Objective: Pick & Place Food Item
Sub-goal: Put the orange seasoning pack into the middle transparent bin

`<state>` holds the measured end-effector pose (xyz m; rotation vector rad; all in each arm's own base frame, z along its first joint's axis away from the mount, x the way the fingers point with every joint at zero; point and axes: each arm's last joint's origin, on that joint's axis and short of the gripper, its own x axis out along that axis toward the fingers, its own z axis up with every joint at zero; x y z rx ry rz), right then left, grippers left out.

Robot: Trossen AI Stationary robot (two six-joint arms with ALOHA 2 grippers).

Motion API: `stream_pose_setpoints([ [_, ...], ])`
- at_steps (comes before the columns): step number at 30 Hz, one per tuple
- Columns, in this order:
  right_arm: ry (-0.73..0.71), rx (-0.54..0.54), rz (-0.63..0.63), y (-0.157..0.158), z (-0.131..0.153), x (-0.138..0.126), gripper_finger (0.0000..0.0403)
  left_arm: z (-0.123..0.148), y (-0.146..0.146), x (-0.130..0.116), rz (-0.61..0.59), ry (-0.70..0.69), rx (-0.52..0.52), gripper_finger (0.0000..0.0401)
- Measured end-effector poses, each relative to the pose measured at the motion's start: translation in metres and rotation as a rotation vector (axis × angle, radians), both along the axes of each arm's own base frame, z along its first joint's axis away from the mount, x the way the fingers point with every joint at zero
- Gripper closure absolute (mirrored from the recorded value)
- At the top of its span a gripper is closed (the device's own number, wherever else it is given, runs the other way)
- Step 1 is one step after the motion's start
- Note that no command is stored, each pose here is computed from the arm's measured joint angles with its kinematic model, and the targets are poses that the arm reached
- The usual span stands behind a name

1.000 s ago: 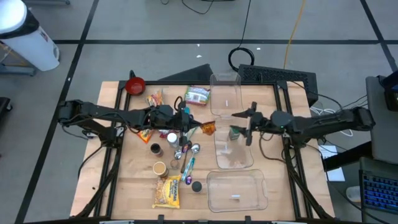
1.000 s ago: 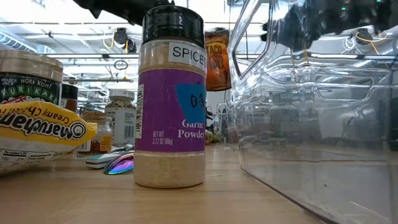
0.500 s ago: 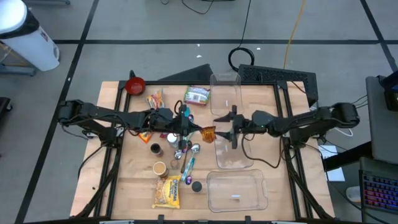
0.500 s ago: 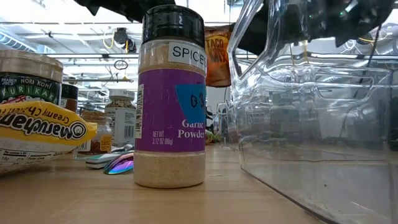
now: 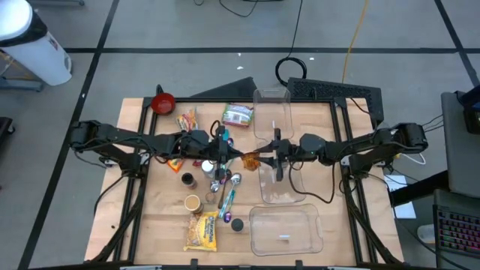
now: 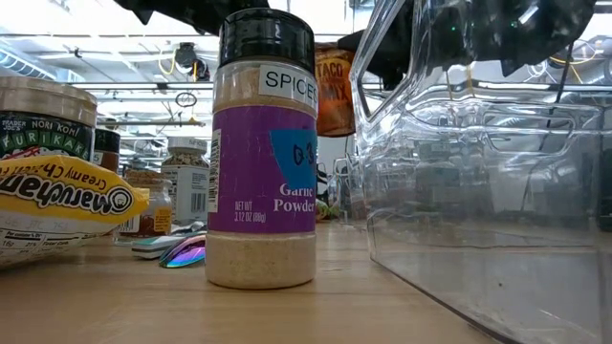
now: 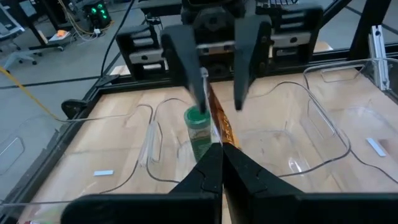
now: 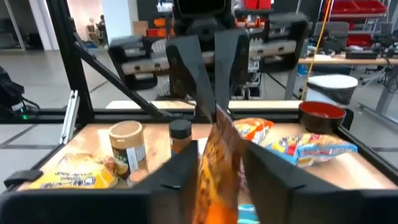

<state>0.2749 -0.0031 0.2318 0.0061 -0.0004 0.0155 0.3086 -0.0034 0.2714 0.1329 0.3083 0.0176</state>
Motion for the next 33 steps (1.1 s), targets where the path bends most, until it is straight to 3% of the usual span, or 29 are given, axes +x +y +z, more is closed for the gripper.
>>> stream_pose_setpoints([
  [4, 0.011, -0.048, 0.002, 0.0, -0.001, 0.0, 0.0392, 0.0, 0.0, 0.0, 0.0, 0.0, -0.001, 0.0392],
  [11, 0.023, -0.073, -0.01, -0.002, 0.001, -0.007, 0.0401, 0.004, 0.0, -0.003, -0.001, -0.012, 0.004, 0.0344],
  [19, -0.028, -0.095, -0.093, -0.019, 0.0, -0.048, 0.0402, 0.026, 0.001, -0.015, 0.001, -0.1, 0.001, 0.0291],
  [25, 0.029, -0.183, -0.124, -0.03, -0.021, -0.066, 0.0403, 0.02, 0.001, -0.013, 0.002, -0.072, 0.002, 0.0279],
  [33, 0.086, -0.134, -0.089, -0.038, -0.036, -0.068, 0.0403, 0.02, 0.004, -0.012, 0.016, -0.074, -0.013, 0.0279],
])
